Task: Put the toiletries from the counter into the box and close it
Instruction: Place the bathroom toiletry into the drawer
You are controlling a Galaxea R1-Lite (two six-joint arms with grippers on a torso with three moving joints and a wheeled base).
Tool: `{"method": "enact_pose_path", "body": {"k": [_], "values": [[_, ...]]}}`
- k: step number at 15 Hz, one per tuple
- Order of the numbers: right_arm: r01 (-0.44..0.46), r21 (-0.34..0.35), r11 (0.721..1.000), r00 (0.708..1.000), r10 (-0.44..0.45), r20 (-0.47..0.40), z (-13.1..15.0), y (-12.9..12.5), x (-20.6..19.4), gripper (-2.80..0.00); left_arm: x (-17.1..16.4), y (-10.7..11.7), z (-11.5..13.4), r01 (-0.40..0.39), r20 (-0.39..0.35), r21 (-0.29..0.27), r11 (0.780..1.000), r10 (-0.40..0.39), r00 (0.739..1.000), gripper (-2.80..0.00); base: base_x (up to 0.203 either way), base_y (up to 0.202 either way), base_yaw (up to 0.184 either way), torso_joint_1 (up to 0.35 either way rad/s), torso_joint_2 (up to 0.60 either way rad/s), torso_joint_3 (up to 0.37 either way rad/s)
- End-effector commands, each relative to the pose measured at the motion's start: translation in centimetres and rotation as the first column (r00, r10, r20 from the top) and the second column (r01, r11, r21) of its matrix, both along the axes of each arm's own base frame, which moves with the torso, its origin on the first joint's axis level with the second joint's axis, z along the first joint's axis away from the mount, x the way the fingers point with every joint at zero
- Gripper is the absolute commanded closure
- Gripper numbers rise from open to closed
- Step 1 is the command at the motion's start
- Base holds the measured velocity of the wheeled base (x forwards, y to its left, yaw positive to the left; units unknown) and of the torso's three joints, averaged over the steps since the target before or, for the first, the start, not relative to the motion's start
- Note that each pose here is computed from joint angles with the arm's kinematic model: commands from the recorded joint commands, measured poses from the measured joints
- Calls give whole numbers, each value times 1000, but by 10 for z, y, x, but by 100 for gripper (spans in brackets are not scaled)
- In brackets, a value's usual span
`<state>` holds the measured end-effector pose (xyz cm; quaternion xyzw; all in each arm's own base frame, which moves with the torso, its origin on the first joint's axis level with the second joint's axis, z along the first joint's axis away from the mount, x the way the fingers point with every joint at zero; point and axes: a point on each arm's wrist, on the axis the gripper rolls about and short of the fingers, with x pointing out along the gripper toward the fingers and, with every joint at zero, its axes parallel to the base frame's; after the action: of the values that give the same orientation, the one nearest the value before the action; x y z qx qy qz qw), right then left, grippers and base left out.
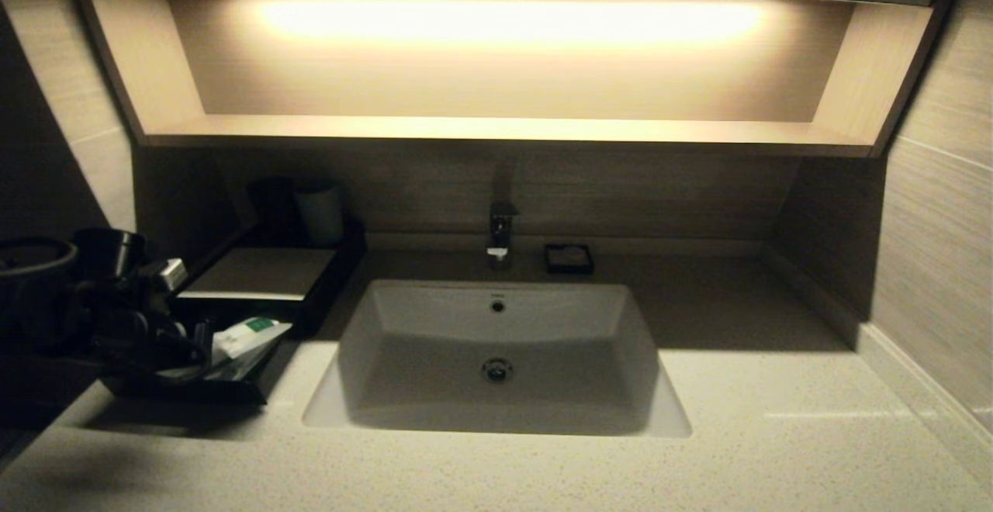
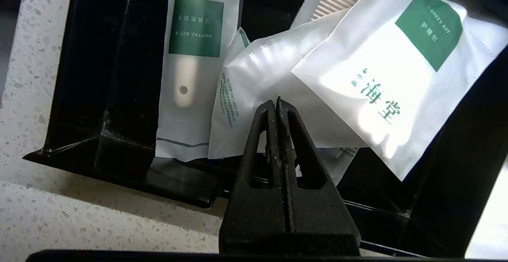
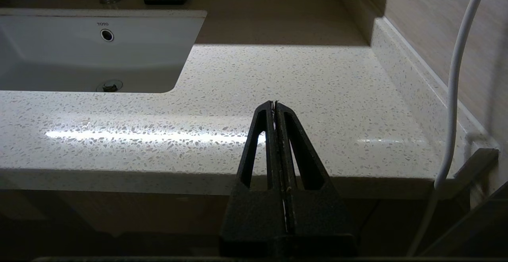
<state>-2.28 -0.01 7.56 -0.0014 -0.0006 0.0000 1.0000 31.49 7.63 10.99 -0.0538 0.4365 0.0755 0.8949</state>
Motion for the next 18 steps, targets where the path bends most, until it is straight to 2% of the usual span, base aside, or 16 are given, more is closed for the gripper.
{"method": "enact_pose_path", "body": {"k": [1, 6, 11, 18], "values": [[0, 0, 1000, 1000, 0, 0, 0, 0, 0, 0, 1, 0, -4, -1, -11, -3, 1000, 0, 1000, 0, 0, 0, 0, 0, 0, 0], [0, 0, 1000, 1000, 0, 0, 0, 0, 0, 0, 1, 0, 3, -2, 10, 2, 1000, 2, 1000, 0, 0, 0, 0, 0, 0, 0], [0, 0, 1000, 1000, 0, 0, 0, 0, 0, 0, -4, -1, 35, -24, 119, 5, 1000, 23, 993, 0, 0, 0, 0, 0, 0, 0], [0, 0, 1000, 1000, 0, 0, 0, 0, 0, 0, 8, 2, 26, -24, 102, 1, 1000, 24, 995, 0, 0, 0, 0, 0, 0, 0]]}}
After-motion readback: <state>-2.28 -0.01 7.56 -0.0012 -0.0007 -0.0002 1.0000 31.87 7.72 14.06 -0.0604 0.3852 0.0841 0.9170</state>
